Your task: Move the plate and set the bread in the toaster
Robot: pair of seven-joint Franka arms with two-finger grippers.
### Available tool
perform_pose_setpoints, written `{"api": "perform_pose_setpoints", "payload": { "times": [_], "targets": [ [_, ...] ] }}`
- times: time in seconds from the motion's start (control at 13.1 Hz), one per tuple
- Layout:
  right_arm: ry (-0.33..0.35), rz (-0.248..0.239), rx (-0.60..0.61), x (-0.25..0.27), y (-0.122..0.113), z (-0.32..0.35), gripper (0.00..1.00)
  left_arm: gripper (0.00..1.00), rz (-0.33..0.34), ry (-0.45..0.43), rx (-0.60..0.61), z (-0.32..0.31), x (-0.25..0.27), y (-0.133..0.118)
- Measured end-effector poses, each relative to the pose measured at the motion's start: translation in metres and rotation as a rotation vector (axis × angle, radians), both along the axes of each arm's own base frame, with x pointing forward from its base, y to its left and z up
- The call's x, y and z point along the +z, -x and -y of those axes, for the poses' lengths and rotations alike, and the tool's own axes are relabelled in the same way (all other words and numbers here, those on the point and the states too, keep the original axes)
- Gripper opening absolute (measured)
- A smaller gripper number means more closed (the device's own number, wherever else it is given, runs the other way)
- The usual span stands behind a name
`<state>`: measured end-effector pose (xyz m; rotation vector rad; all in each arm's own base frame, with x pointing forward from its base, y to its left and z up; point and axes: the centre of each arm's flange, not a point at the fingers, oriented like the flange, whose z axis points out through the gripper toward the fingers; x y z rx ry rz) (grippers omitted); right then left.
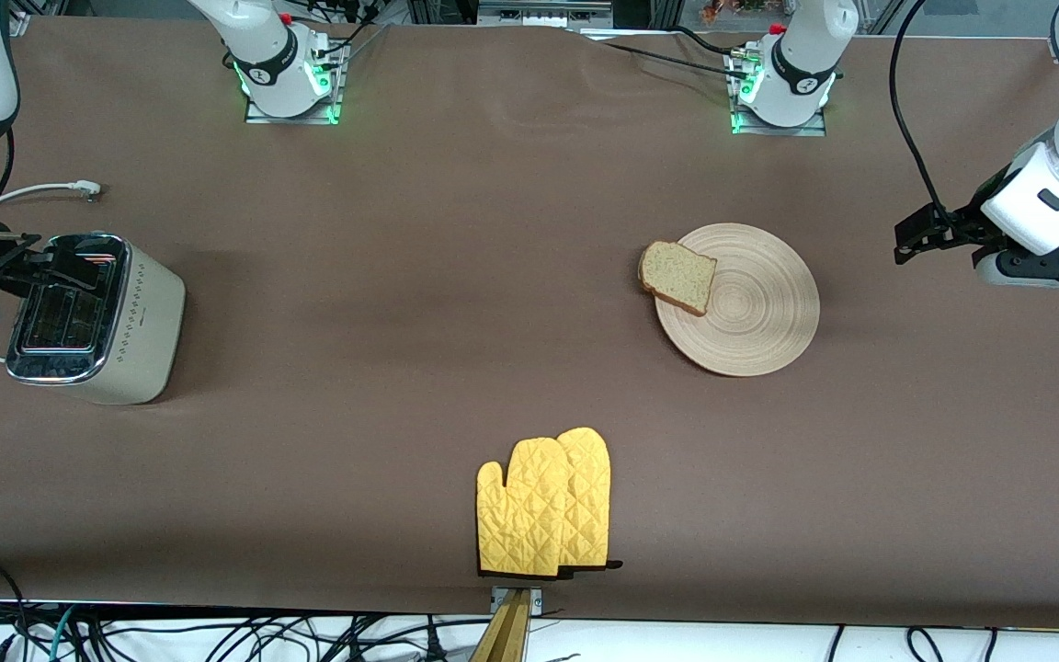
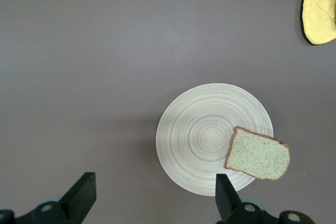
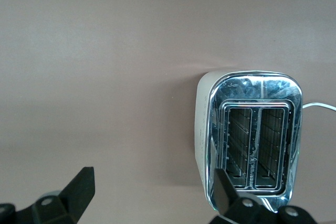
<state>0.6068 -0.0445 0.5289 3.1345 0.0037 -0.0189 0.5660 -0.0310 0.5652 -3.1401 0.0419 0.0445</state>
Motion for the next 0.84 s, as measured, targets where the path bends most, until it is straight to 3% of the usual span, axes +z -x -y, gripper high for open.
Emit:
{"api": "perform_pose_setpoints", "payload": {
  "times": [0.84],
  "targets": [
    [0.001,0.013,0.000,0.0049,-0.0024,0.0002,1.00,1.00,-0.041,-0.004,0.032,-0.0019,0.0080,0.0057]
  ]
}}
